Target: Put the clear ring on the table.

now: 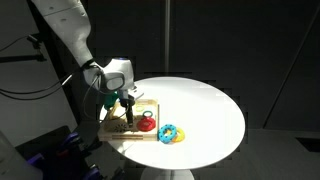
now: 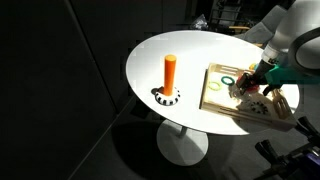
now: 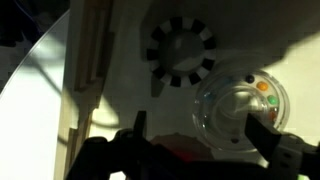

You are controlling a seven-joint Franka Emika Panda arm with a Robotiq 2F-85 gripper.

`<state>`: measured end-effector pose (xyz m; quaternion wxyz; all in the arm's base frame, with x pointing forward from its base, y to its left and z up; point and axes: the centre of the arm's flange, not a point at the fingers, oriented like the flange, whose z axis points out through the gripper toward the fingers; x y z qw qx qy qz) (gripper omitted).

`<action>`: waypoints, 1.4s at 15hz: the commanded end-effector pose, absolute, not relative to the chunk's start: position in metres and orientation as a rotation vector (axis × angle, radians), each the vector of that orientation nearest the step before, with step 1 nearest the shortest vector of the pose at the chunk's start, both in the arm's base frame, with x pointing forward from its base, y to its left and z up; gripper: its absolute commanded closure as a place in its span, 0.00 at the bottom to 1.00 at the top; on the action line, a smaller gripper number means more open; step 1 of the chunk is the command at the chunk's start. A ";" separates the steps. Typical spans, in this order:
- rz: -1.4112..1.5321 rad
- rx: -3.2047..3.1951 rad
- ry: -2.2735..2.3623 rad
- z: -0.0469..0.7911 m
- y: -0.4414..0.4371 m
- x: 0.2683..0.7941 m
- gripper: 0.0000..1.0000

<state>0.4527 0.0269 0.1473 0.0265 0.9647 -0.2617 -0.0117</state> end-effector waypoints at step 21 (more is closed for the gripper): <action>0.095 2.951 -0.914 0.180 0.017 0.476 0.93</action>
